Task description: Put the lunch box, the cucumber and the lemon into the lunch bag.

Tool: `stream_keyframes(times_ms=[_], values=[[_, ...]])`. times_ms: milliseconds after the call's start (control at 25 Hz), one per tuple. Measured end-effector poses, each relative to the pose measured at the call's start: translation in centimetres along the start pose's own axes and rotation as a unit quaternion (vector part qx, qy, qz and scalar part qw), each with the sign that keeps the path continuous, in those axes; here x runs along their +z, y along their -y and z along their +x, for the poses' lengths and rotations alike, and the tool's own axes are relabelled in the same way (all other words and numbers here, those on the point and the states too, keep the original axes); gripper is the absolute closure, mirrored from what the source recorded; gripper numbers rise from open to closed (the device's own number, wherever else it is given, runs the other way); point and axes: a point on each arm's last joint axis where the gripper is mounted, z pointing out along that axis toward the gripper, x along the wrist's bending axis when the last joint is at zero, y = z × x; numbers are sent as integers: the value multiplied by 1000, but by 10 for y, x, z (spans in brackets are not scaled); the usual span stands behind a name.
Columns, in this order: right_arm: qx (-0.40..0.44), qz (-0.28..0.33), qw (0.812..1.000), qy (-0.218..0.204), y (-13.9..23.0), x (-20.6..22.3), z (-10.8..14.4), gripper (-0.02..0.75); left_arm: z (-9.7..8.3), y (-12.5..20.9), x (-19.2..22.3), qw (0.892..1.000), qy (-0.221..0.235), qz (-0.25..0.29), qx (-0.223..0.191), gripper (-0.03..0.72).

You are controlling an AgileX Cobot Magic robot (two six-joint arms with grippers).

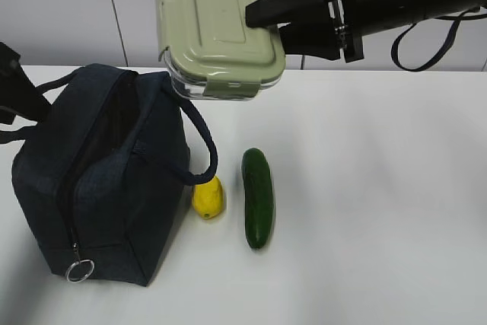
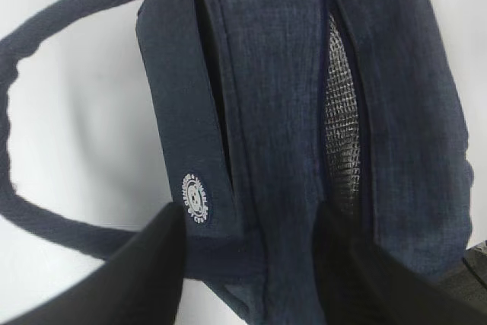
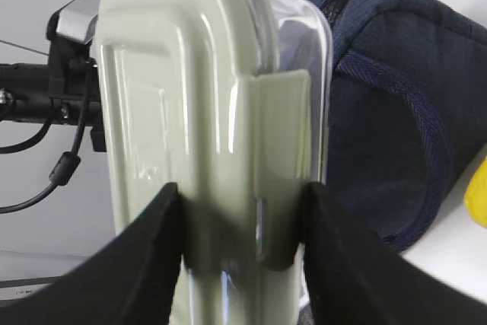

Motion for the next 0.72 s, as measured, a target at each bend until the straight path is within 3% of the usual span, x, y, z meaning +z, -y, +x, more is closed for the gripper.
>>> stream_keyframes(times_ms=[400,600,720], values=[[2,2,1000,-19,2,9,8,392,8,-6,36,999,39,29,-13,365],[-2,15,1000,-27,6,18,13,393,7,-7,36,999,45,29,-6,633],[-2,15,999,-30,7,22,16,393,3,-8,34,998,64,30,-5,684]])
